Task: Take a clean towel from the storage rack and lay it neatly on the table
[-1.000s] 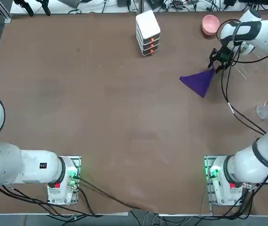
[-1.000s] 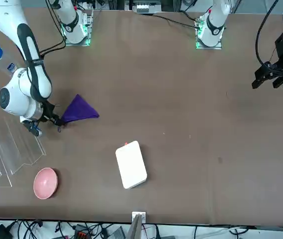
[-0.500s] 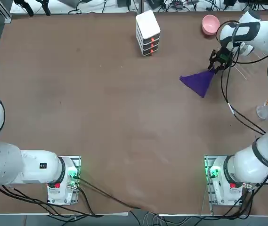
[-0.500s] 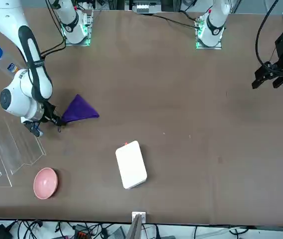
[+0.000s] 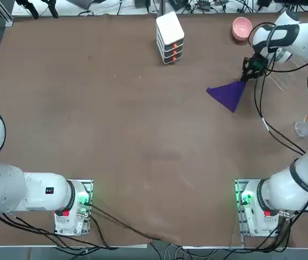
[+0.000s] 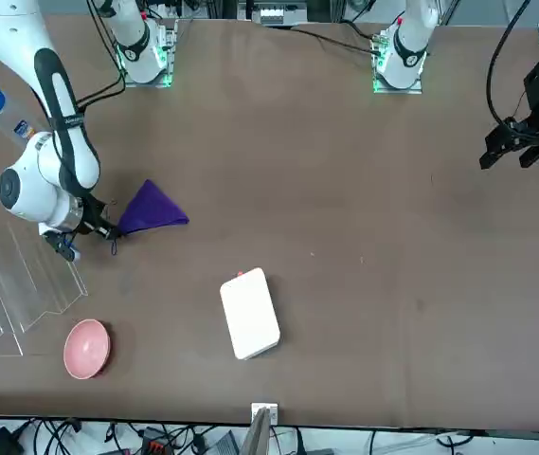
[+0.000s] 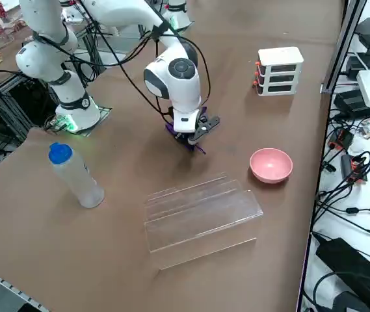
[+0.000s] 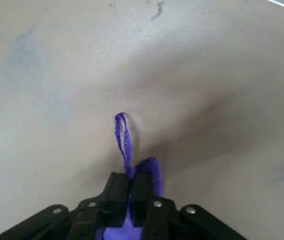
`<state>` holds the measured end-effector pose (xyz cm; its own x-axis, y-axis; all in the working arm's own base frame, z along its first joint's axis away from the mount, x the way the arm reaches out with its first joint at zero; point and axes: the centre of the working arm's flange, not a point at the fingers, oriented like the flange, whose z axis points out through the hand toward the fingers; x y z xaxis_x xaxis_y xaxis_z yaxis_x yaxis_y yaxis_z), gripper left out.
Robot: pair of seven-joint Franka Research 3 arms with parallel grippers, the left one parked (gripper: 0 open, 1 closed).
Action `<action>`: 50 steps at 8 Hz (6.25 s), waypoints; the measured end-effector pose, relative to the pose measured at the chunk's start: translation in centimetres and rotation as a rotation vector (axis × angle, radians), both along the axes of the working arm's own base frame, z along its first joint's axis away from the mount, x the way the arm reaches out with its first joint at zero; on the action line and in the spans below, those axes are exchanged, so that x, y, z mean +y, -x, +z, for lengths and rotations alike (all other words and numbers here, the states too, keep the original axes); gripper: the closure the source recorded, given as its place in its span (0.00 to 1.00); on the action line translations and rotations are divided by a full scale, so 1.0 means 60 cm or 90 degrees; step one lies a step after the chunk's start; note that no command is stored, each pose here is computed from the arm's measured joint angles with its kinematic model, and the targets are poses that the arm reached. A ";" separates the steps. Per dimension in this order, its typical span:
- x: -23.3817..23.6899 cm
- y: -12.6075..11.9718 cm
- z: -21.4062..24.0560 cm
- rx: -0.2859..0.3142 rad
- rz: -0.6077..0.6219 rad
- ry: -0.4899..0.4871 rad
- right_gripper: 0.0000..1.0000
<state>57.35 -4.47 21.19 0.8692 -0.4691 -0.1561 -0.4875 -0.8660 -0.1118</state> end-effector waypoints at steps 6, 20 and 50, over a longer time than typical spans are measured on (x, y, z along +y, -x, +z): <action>0.024 0.008 0.058 0.067 0.087 -0.058 0.99; 0.341 0.143 0.105 0.256 0.339 -0.188 0.99; 0.465 -0.010 0.149 0.166 0.221 0.188 0.17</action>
<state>57.98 23.46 30.11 0.9312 -0.2170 -0.2928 -0.1449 -0.9576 0.2489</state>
